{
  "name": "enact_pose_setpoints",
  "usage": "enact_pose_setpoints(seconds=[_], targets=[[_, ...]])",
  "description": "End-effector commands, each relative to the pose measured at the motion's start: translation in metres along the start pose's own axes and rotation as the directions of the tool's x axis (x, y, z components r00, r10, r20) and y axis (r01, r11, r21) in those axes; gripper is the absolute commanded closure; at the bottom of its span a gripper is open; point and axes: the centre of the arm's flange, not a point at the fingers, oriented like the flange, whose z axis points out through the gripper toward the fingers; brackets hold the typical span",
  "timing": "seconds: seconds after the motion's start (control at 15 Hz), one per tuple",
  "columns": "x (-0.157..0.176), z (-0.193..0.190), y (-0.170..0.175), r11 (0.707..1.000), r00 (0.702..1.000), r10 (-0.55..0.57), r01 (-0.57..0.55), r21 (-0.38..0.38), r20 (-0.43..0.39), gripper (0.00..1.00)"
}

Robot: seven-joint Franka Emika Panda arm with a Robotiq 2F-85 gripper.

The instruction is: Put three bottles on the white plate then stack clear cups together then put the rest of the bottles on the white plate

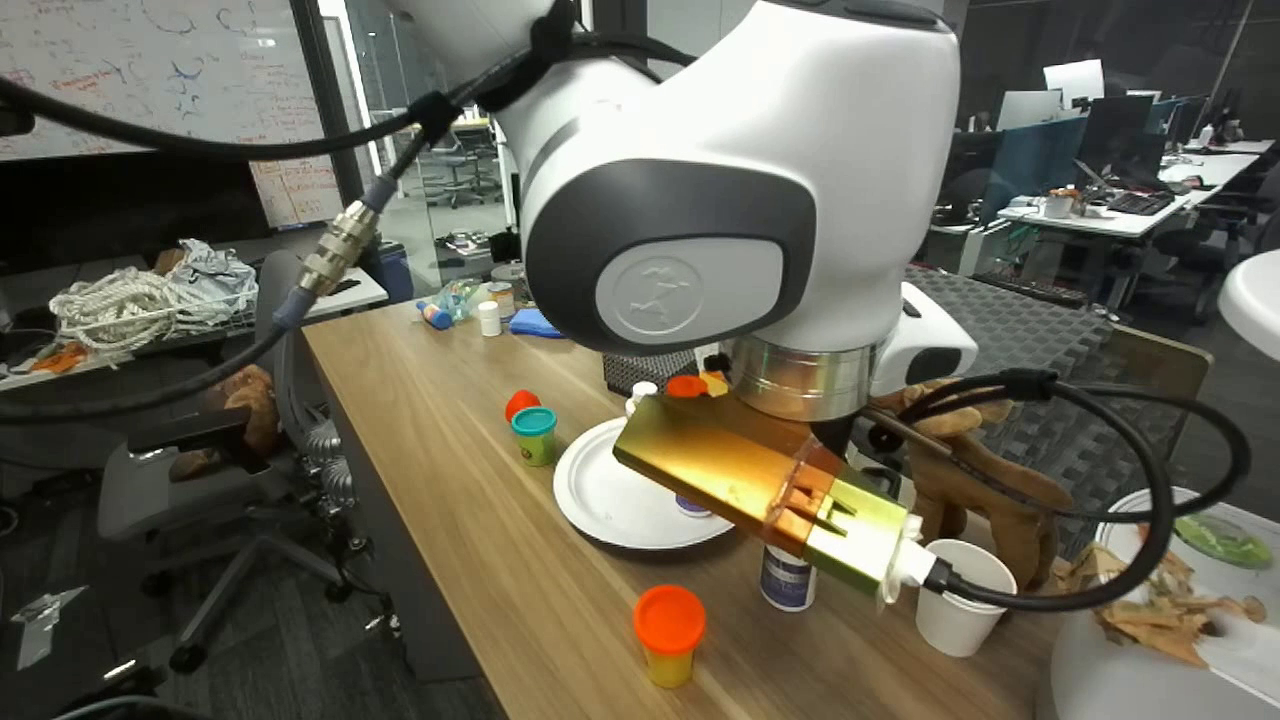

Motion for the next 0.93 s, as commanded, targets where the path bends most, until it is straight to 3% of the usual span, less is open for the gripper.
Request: enact_pose_setpoints(seconds=[0.0, 0.2, 0.33, 0.47, 0.8, 0.87], targets=[[0.016, 0.004, 0.010, 1.000, 0.999, -0.003, 0.003, -0.020, -0.032, 0.00], [0.021, 0.007, 0.013, 0.999, 0.999, -0.004, 0.003, -0.035, -0.037, 0.00], [0.023, 0.009, 0.014, 0.999, 0.999, -0.008, 0.007, -0.040, -0.034, 0.26], [0.023, 0.011, 0.014, 0.999, 0.999, -0.012, 0.011, -0.042, -0.034, 0.42], [0.021, 0.003, 0.011, 0.996, 0.999, -0.019, 0.016, -0.087, -0.037, 0.79], [0.020, 0.000, 0.009, 0.994, 0.999, -0.027, 0.022, -0.105, -0.038, 0.79]])
